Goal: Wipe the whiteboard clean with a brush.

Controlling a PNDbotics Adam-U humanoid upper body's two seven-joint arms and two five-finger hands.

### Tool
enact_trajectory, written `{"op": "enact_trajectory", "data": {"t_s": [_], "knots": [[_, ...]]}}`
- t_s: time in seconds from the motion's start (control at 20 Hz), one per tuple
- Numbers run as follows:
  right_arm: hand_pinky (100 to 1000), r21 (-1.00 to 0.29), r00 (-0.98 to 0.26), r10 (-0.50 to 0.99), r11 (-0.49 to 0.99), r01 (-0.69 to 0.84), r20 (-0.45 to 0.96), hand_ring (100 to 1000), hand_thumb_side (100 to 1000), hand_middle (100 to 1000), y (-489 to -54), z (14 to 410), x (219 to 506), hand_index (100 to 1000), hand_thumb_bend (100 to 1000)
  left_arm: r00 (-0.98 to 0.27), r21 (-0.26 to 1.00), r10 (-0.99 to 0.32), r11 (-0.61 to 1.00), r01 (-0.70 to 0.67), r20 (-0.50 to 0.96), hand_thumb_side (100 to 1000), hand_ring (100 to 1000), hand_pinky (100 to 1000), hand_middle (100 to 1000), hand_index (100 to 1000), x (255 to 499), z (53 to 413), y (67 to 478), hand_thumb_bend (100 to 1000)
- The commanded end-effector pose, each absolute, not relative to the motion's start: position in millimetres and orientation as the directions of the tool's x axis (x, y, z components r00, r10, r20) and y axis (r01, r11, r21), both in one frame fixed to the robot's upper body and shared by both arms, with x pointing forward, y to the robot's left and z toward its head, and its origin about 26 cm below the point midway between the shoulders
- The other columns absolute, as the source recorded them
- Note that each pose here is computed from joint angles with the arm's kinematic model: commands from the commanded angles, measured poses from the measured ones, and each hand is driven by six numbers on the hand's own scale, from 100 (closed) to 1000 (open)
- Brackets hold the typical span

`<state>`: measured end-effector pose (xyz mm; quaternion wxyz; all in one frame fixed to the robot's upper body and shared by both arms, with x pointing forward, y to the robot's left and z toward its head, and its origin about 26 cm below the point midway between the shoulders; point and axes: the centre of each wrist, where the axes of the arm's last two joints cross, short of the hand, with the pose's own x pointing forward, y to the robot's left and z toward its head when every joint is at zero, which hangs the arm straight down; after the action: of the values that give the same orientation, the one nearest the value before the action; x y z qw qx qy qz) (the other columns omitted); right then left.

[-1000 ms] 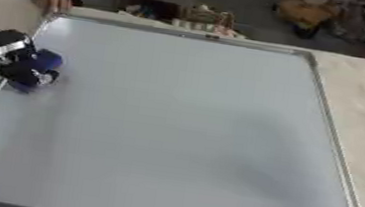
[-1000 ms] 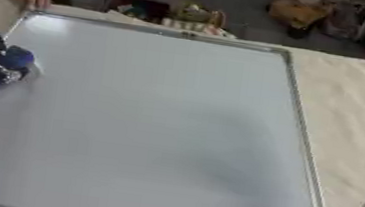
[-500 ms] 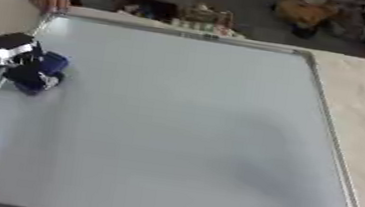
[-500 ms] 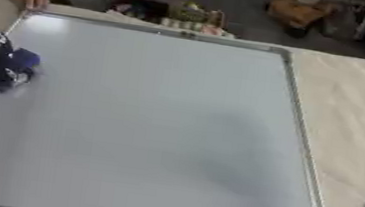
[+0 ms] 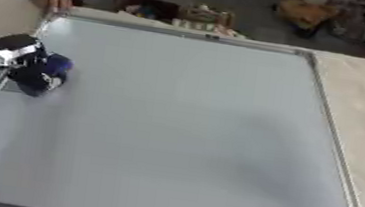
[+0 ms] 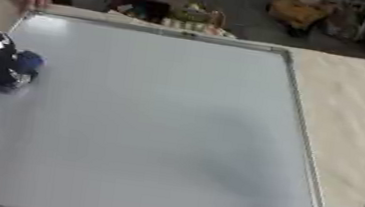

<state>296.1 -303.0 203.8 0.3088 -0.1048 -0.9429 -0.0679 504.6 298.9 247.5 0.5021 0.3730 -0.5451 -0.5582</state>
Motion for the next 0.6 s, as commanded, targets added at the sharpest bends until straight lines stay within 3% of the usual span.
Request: {"op": "enact_trajectory", "data": {"t_s": [0.05, 0.6], "knots": [[925, 0.063, -0.802, 0.157, 0.970, 0.235, 0.576, 910, 851, 572, -304, 211, 294, 869, 234, -0.230, 0.978, -0.965, 0.077, 0.196, 0.122, 385, 441, 543, 208, 144, 506, 236, 292, 205], [925, 0.070, -0.806, 0.151, 0.970, 0.231, 0.573, 909, 845, 571, -303, 213, 295, 868, 230, -0.260, 0.974, -0.959, 0.057, 0.218, 0.114, 393, 404, 525, 180, 130, 508, 228, 277, 214]]}}
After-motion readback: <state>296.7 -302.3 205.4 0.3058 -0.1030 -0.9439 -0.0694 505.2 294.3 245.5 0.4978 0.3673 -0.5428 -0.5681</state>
